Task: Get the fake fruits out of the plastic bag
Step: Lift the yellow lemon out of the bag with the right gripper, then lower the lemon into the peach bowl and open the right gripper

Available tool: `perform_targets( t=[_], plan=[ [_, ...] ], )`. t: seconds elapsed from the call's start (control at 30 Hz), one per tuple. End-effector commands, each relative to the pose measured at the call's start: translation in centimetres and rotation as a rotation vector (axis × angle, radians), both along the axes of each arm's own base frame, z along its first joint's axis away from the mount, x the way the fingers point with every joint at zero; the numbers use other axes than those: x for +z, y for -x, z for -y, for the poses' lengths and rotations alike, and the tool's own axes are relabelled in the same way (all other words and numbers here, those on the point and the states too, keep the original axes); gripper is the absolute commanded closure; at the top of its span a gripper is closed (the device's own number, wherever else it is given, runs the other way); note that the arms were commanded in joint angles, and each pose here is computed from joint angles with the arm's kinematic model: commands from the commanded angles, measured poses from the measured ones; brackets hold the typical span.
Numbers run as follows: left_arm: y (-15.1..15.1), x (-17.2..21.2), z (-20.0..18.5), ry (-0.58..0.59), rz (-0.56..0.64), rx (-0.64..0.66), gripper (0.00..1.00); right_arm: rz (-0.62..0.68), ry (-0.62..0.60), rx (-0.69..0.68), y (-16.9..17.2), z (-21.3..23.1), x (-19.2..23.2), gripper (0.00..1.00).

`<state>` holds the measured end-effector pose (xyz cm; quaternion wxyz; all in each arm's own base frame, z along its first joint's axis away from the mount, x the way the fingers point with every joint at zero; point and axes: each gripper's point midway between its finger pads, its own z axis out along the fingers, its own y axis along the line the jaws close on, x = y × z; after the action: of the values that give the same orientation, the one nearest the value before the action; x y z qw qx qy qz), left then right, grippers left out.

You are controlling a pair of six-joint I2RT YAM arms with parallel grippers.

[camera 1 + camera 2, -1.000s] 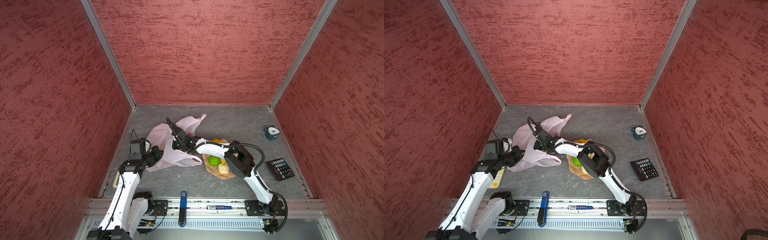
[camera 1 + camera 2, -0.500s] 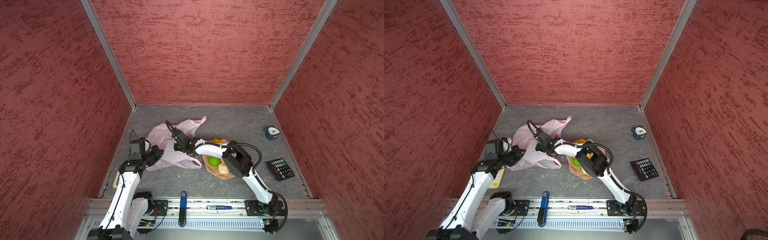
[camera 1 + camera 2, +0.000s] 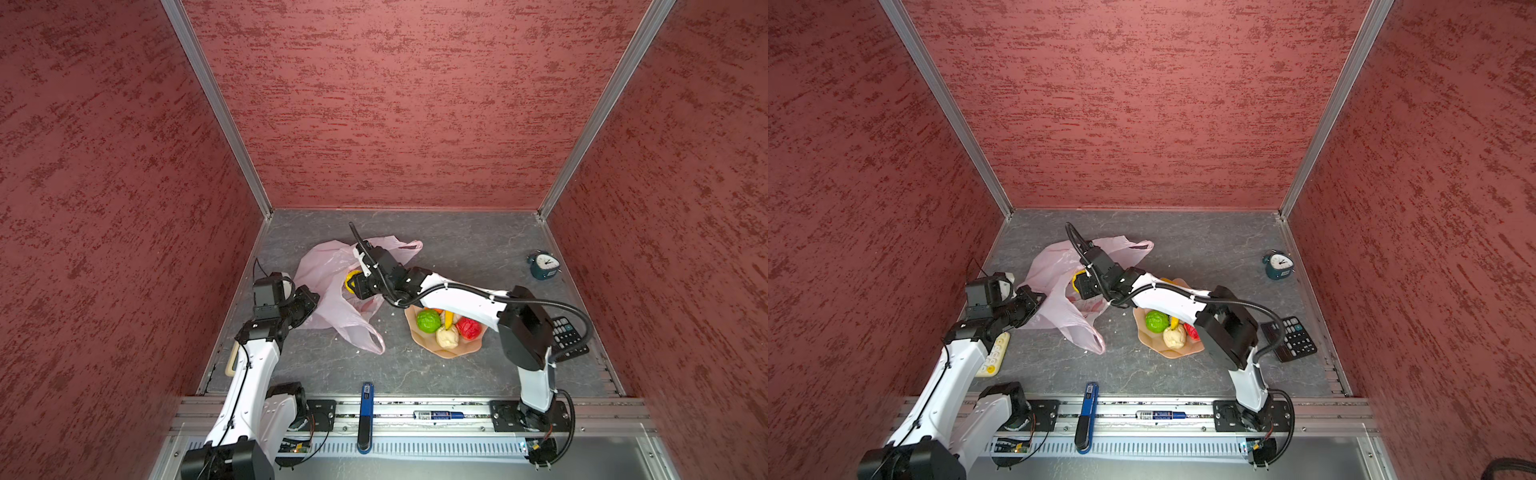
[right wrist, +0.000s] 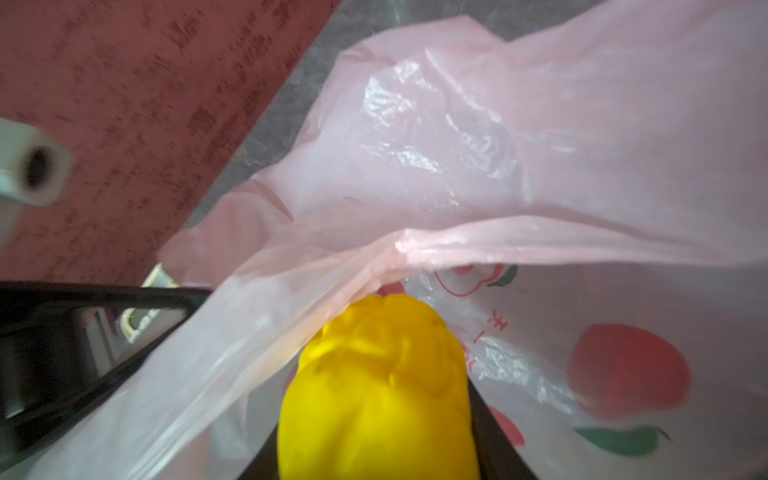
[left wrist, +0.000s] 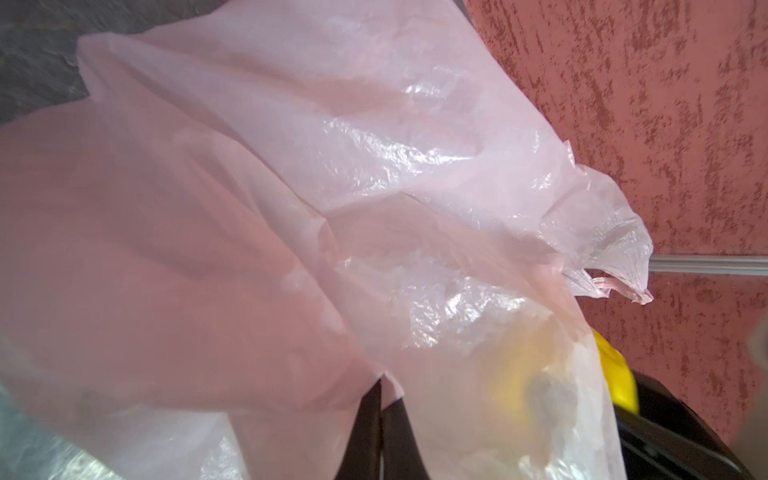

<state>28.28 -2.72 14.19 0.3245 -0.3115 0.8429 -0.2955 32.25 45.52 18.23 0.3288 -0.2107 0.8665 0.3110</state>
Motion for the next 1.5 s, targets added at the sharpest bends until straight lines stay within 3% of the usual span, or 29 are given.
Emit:
perform_targets(
  t=[0.0,0.4,0.77,1.03,1.17,1.27,1.47],
  plan=[
    [-2.3,1.3,-1.0,0.006,0.09,0.055,1.0,-0.02,0.05,-0.012,1.2,2.8,0.2,0.79],
    [-7.5,3.2,-1.2,0.033,0.145,0.033,0.98,-0.086,0.247,-0.329,3.4,18.1,0.0,0.78],
    [-7.8,3.8,-1.0,0.03,0.158,0.014,0.93,-0.187,0.335,-0.314,4.6,18.8,-6.0,0.73],
    [-9.2,4.5,-1.0,0.029,0.183,0.005,0.83,-0.204,0.363,-0.303,4.6,18.6,-7.7,0.52],
    [-10.7,4.6,-0.8,0.051,0.189,-0.009,0.79,-0.207,0.359,-0.308,4.5,18.5,-8.0,0.32],
    [-11.6,5.2,-0.8,0.049,0.202,-0.015,0.74,-0.192,0.349,-0.318,4.2,18.5,-7.3,0.23],
    [-13.1,7.6,-1.2,0.015,0.235,-0.036,0.5,-0.111,0.287,-0.368,3.4,19.2,-3.2,0.14]
  ],
)
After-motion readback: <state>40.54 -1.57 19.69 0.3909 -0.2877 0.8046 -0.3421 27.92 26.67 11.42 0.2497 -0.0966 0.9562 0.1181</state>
